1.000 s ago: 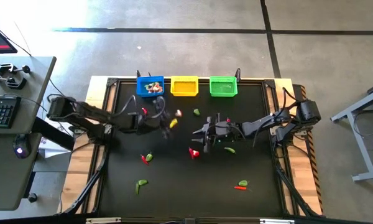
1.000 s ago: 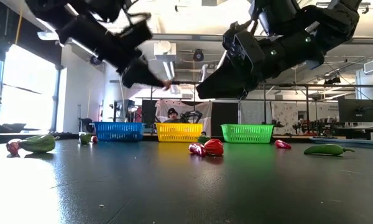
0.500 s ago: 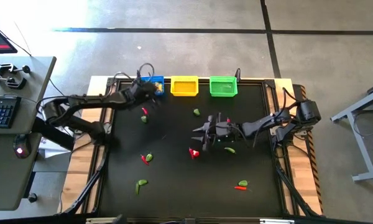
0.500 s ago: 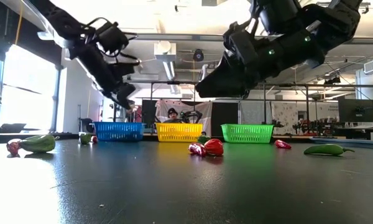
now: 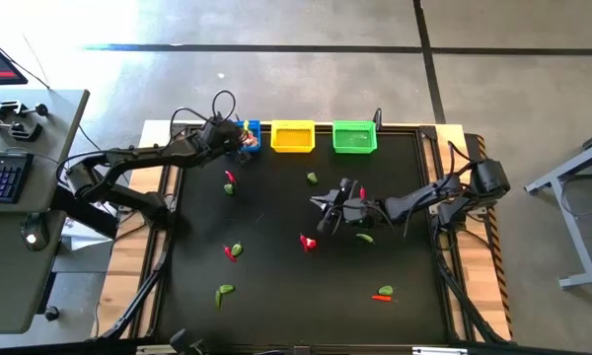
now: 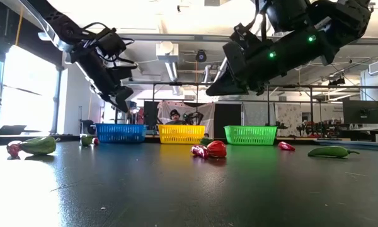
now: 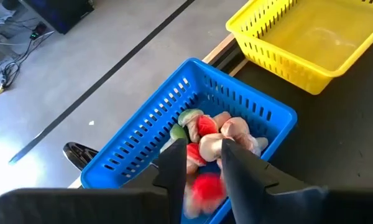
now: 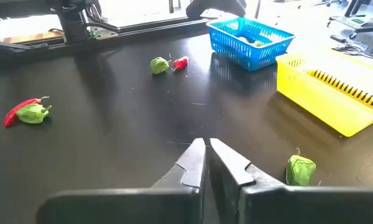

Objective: Sort produce into baskets
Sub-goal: Put the red mushroom into the blue bin

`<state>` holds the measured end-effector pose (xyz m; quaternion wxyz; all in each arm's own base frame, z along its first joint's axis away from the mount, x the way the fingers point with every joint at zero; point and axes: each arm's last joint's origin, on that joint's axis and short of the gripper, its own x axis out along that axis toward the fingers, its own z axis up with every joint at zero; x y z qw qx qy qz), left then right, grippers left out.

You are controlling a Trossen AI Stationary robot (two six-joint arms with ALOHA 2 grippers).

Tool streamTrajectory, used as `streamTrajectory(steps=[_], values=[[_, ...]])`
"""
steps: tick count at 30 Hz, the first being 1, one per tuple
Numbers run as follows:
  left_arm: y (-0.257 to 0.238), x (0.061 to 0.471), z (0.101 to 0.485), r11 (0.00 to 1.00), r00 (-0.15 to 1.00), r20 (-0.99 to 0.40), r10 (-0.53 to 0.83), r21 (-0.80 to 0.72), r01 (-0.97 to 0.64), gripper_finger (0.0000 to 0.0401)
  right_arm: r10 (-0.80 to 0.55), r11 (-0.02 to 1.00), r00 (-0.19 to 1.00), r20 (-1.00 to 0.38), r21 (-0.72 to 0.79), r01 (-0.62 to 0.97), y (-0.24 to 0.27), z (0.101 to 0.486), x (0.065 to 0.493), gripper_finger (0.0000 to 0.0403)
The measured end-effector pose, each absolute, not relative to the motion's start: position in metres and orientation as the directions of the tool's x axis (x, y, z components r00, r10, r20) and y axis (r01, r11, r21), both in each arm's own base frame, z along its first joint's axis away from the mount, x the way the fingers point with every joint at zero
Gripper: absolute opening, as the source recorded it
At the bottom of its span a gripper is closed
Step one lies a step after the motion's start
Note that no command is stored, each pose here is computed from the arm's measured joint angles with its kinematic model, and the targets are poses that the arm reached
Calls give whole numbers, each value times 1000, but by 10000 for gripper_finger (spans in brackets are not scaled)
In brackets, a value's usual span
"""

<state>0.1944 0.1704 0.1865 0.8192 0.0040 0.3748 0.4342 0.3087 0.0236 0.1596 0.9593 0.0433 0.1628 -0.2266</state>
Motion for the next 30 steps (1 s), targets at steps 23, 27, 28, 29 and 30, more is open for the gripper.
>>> streamTrajectory(steps=[23, 27, 28, 29, 30], values=[[65, 198, 219, 984, 682, -710, 174, 151, -95, 1, -381, 920, 846, -373, -62, 386, 22, 156, 308, 0], [20, 200, 217, 990, 660, -750, 34, 116, 81, 0, -387, 918, 841, -377, -69, 392, 20, 155, 308, 0], [10, 200, 217, 986, 651, -759, 2, 112, 128, 0, -388, 917, 839, -381, -71, 392, 20, 155, 308, 0], [0, 200, 216, 979, 645, -764, -22, 113, 167, 0, -388, 917, 837, -386, -74, 391, 20, 154, 307, 0], [-9, 199, 216, 975, 644, -764, -37, 113, 191, 1, -389, 917, 835, -390, -77, 391, 20, 154, 307, 0]])
